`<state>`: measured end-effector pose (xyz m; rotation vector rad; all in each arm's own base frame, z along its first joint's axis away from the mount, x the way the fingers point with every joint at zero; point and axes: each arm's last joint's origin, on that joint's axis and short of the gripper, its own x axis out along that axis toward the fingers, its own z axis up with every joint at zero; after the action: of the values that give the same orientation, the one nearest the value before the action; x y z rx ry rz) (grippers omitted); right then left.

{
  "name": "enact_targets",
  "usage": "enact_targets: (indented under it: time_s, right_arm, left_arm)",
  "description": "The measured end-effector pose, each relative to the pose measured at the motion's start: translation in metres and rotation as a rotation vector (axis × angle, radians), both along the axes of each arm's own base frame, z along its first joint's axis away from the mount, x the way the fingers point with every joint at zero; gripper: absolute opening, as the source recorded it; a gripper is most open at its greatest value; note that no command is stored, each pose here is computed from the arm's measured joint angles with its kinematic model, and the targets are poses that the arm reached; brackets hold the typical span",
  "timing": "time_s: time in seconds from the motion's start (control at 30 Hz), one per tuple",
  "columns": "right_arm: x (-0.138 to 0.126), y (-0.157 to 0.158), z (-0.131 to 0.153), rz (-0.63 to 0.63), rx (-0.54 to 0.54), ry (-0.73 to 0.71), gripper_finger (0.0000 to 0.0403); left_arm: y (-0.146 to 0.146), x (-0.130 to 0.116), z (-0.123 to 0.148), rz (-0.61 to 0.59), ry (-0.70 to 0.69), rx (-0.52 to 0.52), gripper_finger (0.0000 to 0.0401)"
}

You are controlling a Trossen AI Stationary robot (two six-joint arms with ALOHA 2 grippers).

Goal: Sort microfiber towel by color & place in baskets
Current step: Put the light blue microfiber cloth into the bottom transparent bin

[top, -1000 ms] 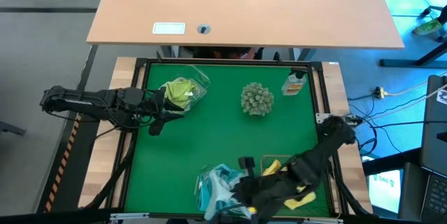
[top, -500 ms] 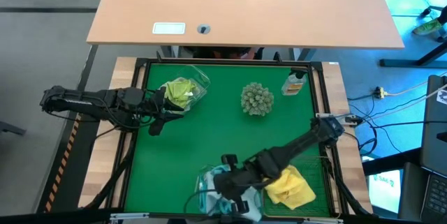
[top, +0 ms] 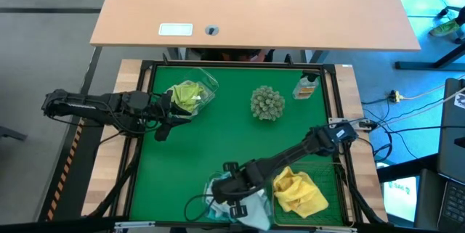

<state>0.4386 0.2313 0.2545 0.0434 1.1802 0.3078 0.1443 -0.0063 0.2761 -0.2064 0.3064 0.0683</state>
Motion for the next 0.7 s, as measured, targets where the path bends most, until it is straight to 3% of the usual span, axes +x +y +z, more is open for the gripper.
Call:
enact_targets:
  time_s: [0.43, 0.7]
  right_arm:
    - [0.022, -0.01, -0.059, 0.042, 0.065, 0.161, 0.0024]
    - [0.025, -0.011, -0.073, 0.038, 0.062, 0.18, 0.0024]
  left_arm:
    - [0.0, 0.0, 0.0, -0.01, 0.0, -0.003, 0.0119]
    - [0.0, 0.0, 0.0, -0.011, 0.001, -0.003, 0.0119]
